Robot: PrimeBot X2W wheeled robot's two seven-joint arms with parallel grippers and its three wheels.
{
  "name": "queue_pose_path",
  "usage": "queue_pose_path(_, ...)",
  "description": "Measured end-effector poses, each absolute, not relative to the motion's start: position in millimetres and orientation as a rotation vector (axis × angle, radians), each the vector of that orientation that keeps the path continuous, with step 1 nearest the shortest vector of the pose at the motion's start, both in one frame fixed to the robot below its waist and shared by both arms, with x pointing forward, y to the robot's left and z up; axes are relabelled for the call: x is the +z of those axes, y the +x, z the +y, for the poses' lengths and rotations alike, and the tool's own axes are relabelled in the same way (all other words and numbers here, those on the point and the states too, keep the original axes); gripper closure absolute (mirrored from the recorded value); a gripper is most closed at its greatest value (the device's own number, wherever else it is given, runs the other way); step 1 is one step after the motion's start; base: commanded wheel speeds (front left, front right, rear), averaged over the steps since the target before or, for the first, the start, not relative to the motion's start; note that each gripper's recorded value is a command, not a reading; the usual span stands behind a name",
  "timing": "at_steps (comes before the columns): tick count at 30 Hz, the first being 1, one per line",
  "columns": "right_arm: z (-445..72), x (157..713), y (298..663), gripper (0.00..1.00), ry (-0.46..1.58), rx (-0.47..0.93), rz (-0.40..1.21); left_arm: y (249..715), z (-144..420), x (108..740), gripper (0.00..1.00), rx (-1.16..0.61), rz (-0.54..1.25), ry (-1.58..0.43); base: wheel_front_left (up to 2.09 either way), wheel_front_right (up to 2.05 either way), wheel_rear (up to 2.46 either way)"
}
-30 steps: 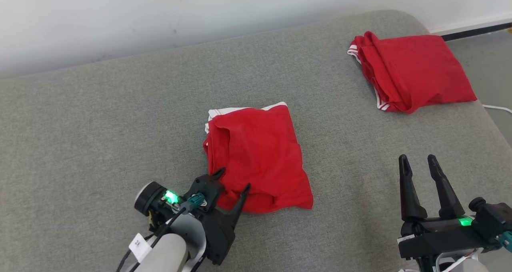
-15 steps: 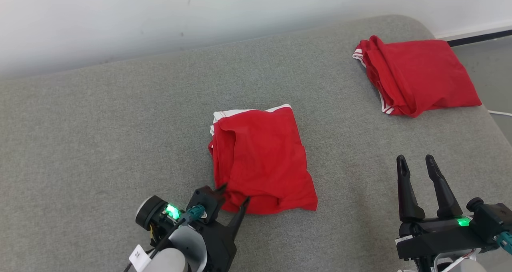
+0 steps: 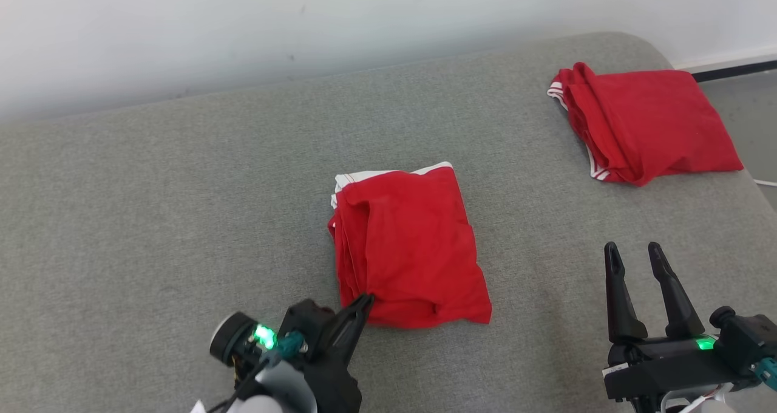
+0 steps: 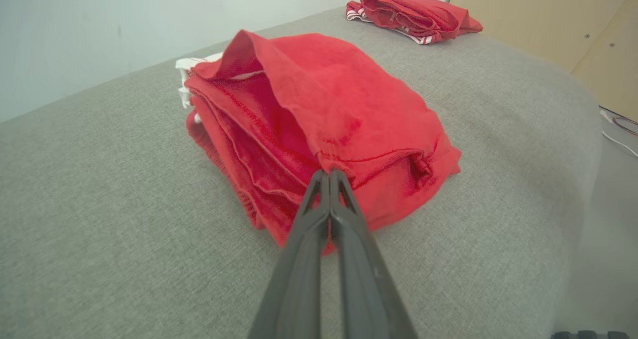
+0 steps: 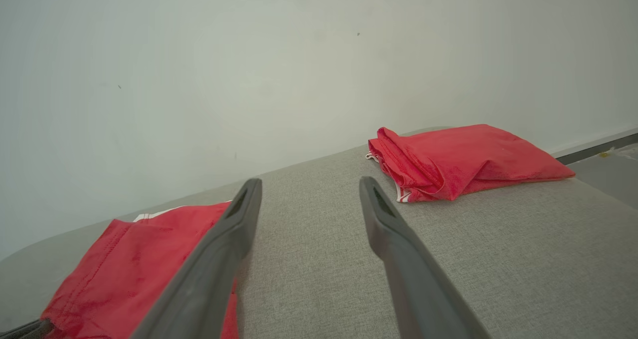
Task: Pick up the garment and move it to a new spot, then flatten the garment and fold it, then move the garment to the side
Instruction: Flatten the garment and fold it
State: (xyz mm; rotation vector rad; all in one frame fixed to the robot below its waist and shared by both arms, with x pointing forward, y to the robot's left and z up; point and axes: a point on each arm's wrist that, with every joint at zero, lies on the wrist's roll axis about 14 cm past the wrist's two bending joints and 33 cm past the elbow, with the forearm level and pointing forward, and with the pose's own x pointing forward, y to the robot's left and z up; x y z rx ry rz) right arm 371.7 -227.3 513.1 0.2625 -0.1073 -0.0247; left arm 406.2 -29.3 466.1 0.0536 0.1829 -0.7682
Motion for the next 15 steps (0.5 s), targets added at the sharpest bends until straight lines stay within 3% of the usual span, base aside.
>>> queue_pose_path(8,-223,510,373,0.0,0.264,-0.012,-0.096,384,-15,462,1.0,-0.716,0.182,-0.014,0.0,0.0,0.0)
queue_pose_path(9,-222,509,374,0.0,0.264,-0.008,-0.095,381,-13,459,0.91,-0.711,0.192,-0.015,0.0,0.0,0.0)
queue_pose_path(10,-220,509,375,0.0,0.264,-0.002,-0.093,378,-12,456,0.58,-0.708,0.2,-0.019,0.0,0.0,0.0)
queue_pose_path(12,-218,508,376,0.0,0.264,0.005,-0.091,373,-12,452,0.0,-0.693,0.212,-0.049,0.0,0.0,0.0)
queue_pose_path(15,-217,508,376,0.0,0.262,0.011,-0.088,372,-12,452,0.0,-0.675,0.198,-0.073,0.0,0.0,0.0)
